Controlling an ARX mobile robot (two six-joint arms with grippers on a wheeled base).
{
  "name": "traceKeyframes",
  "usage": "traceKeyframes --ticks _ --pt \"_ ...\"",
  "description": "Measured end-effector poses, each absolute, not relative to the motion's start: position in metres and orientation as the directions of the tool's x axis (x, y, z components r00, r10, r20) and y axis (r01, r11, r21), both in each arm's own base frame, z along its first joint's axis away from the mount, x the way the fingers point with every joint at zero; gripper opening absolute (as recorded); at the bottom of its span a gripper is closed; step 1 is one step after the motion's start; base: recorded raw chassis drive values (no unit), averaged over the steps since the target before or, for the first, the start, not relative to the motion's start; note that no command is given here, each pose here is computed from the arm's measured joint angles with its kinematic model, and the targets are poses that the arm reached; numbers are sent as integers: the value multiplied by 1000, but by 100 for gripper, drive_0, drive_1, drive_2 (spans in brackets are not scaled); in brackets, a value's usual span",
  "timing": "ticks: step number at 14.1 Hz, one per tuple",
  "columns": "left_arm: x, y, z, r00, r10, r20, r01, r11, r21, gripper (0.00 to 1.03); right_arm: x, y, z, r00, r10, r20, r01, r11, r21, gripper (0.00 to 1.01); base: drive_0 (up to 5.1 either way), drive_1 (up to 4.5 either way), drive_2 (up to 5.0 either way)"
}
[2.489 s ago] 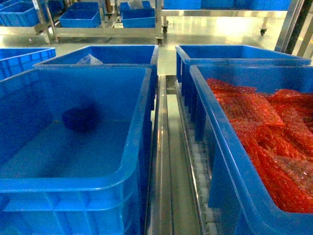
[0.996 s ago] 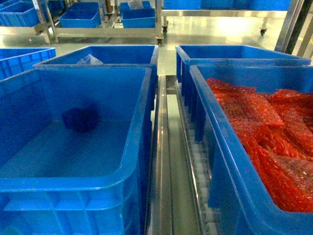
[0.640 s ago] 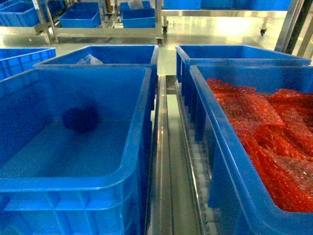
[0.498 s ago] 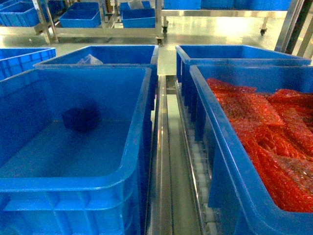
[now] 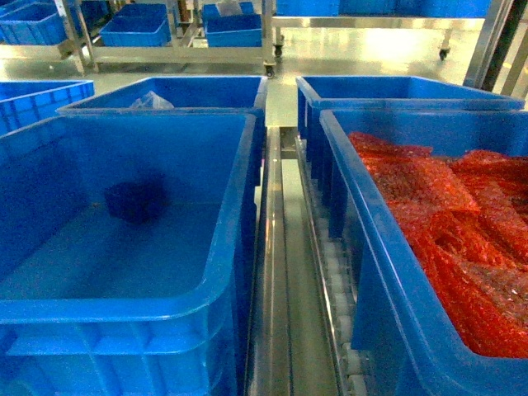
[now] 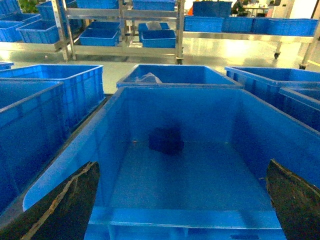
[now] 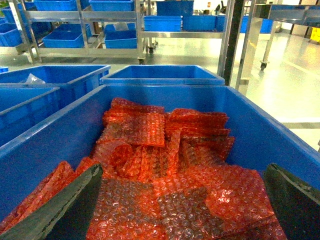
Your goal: Pick blue part to blue bin on bottom shelf
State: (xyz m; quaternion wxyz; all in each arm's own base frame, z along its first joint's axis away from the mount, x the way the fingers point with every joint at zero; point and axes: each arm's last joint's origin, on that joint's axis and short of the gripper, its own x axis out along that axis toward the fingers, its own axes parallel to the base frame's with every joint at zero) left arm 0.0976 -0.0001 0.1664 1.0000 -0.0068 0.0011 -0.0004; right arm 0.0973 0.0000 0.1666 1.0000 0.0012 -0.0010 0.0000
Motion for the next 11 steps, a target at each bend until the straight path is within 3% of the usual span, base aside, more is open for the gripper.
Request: traceKeyframes --ticks 11 --pt "98 0 166 1000 -1 -2 1 1000 -14 98 97 0 167 1000 0 2 0 1000 2 98 0 0 0"
